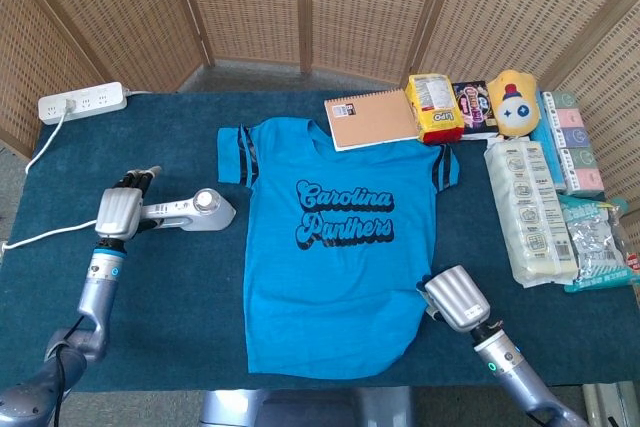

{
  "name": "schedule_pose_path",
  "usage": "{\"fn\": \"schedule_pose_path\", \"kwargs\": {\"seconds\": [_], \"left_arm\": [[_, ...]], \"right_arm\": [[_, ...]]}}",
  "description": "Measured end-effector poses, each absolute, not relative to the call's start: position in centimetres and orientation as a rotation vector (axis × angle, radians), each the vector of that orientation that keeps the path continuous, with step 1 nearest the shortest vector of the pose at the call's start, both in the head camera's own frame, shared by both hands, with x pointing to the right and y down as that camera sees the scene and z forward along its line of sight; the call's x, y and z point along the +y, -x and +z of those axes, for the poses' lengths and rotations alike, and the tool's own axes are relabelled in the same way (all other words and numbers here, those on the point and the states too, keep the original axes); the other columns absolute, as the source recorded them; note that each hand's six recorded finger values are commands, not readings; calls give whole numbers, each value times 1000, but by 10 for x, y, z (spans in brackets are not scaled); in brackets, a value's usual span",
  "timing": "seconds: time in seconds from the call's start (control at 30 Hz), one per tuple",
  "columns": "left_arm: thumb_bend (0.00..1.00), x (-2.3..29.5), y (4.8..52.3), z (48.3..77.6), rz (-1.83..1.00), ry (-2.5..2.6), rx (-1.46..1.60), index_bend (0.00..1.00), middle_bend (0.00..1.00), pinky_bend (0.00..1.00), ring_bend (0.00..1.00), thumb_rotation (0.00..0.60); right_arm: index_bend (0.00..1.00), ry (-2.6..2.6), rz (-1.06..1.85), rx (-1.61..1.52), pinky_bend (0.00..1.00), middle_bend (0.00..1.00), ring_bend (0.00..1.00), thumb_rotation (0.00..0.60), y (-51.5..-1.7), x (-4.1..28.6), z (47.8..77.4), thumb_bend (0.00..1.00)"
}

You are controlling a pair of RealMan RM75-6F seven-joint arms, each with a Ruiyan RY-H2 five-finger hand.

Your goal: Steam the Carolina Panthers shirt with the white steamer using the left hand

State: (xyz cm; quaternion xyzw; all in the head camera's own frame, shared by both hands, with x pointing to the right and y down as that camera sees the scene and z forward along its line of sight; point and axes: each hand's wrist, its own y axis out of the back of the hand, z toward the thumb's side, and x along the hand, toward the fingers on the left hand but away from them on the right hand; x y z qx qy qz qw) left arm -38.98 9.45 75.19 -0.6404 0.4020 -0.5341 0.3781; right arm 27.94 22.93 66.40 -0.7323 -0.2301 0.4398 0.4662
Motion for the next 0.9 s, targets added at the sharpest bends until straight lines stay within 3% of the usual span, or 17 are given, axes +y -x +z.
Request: {"fn": "schedule_pose_path", "kwargs": {"seconds": [0.2, 0.4, 0.9], "left_arm": [[271, 98, 391, 751, -1364, 1639, 1034, 4, 156, 281, 98, 600], [270, 99, 390, 748, -1346, 1632, 1046, 0, 54, 207, 2, 600], [236, 105, 381, 738, -1267, 1652, 1062, 0, 7, 149, 0, 600]], "right_arm": [[812, 1797, 1080, -564, 783, 741, 761, 600, -279, 229, 664, 366], [811, 1795, 1080, -564, 783, 741, 762, 600, -279, 229, 664, 367], [812, 1796, 1074, -565, 783, 741, 762, 600, -278, 228, 664, 366]]}}
